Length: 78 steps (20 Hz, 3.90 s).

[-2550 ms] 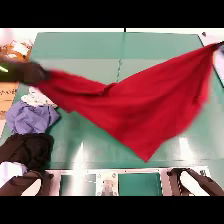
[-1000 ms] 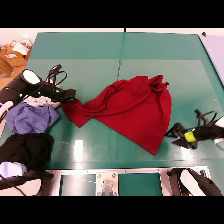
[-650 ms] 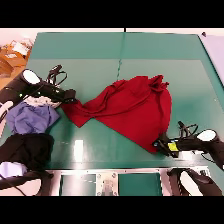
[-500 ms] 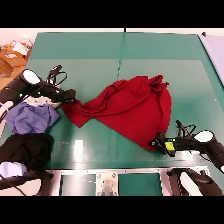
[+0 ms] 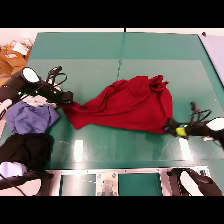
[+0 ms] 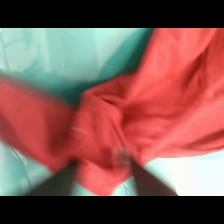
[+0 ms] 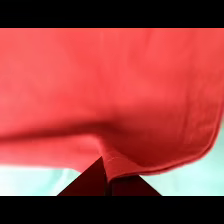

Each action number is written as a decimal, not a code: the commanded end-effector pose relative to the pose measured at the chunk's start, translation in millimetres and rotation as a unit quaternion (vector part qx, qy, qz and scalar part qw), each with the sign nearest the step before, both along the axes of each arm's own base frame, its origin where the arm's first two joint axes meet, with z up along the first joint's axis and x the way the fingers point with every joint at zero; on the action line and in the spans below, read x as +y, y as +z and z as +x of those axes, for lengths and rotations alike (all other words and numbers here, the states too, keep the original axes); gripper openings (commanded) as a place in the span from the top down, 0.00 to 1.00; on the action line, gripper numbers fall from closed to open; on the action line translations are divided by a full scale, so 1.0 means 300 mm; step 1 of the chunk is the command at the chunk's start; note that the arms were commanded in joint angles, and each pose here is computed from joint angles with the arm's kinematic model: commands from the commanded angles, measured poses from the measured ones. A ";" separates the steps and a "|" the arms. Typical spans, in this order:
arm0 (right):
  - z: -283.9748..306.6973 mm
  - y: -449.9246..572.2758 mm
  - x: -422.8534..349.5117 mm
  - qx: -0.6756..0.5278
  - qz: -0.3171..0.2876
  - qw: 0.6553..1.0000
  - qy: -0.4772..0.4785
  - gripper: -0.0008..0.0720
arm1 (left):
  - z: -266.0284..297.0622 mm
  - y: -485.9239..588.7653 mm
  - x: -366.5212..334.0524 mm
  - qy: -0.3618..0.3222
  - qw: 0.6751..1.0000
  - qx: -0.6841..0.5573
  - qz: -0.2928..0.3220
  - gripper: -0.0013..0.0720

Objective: Fold the shirts.

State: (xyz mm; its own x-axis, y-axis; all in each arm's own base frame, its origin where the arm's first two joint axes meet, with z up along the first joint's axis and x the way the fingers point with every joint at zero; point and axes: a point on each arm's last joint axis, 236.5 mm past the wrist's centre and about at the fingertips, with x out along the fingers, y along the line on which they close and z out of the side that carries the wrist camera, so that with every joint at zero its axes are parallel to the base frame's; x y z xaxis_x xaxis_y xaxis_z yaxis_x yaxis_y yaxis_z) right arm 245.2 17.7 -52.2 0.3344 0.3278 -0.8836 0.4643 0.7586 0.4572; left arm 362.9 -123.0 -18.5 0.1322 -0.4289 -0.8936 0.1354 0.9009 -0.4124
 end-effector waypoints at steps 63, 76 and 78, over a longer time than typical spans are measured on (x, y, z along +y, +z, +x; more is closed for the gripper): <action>0.159 1.902 -0.051 -0.614 -0.155 0.774 0.016 0.97 | -0.266 1.756 0.175 0.165 0.783 -0.600 -0.014 0.95; 0.896 0.552 -0.227 -0.302 0.004 0.953 0.015 0.97 | 0.728 0.422 -0.346 0.075 0.935 -0.343 0.048 0.95; 0.946 0.363 -0.233 -0.261 0.013 0.965 0.011 0.97 | 0.762 0.290 -0.395 0.079 0.944 -0.320 0.027 0.95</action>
State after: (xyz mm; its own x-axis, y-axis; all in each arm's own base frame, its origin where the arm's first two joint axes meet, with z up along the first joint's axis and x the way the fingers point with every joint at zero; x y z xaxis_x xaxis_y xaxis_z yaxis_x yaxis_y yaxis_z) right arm 505.5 -51.9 143.9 0.7918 0.3471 -0.5026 0.0698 0.7660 0.6390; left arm 566.3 -213.3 140.2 0.7539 -0.2538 -0.6060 0.1985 0.9673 -0.1581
